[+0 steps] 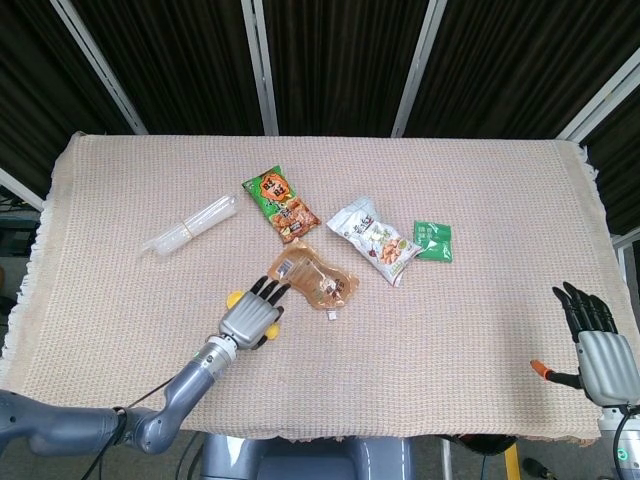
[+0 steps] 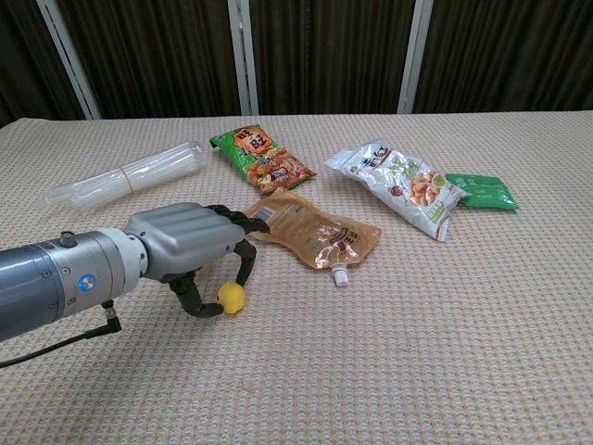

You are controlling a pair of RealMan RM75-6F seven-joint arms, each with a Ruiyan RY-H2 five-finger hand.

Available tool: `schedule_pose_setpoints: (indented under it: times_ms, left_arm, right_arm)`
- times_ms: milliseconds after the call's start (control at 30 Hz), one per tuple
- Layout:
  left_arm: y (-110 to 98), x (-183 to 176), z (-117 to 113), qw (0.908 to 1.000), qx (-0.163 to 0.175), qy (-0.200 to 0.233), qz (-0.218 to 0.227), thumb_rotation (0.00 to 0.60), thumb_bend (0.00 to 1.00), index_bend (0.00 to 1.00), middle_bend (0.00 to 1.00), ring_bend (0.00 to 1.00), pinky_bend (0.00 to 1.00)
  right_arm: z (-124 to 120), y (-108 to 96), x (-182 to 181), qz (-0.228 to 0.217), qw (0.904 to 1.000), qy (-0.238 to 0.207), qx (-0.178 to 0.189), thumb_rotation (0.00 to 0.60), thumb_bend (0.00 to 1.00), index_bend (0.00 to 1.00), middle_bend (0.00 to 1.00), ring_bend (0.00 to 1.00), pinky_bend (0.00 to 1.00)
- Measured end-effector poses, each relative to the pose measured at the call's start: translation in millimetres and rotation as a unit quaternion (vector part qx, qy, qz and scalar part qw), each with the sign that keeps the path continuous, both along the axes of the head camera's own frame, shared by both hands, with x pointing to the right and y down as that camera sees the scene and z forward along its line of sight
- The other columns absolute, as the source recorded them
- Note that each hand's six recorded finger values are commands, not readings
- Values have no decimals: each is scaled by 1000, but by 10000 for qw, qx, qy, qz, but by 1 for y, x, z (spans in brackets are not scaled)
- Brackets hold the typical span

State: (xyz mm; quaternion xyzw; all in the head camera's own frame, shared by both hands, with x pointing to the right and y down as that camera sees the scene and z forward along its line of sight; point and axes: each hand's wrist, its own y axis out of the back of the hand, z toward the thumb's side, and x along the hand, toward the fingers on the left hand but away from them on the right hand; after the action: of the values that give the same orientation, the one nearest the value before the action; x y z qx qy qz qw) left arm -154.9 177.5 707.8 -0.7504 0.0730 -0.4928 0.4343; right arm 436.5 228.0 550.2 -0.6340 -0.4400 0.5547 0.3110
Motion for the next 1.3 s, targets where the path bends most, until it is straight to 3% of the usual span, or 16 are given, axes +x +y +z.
schedule_pose_setpoints:
  times_ms: [333,567,867,1300]
  left_arm:
    - [-20,-15,-27,9994,296,123,-86,600,339,479,0,0,0]
    - [-42,-53,-37,9980,488,-74,-391,600,341,476,0,0,0]
    - [-54,-92,-29,9952,472,-308,-795,600,338,474,0,0,0]
    - [-48,-79,-12,9960,356,-289,-769,600,338,473,0,0,0]
  right_arm:
    - [0,1,0,0,10000,11,-11,600,11,32,0,0,0]
    - [0,1,0,1,10000,21,-14,600,10,32,0,0,0]
    - [1,1,-2,-22,10000,40,-4,600,10,32,0,0,0]
    - [0,1,-2,-28,10000,23,25,600,11,32,0,0,0]
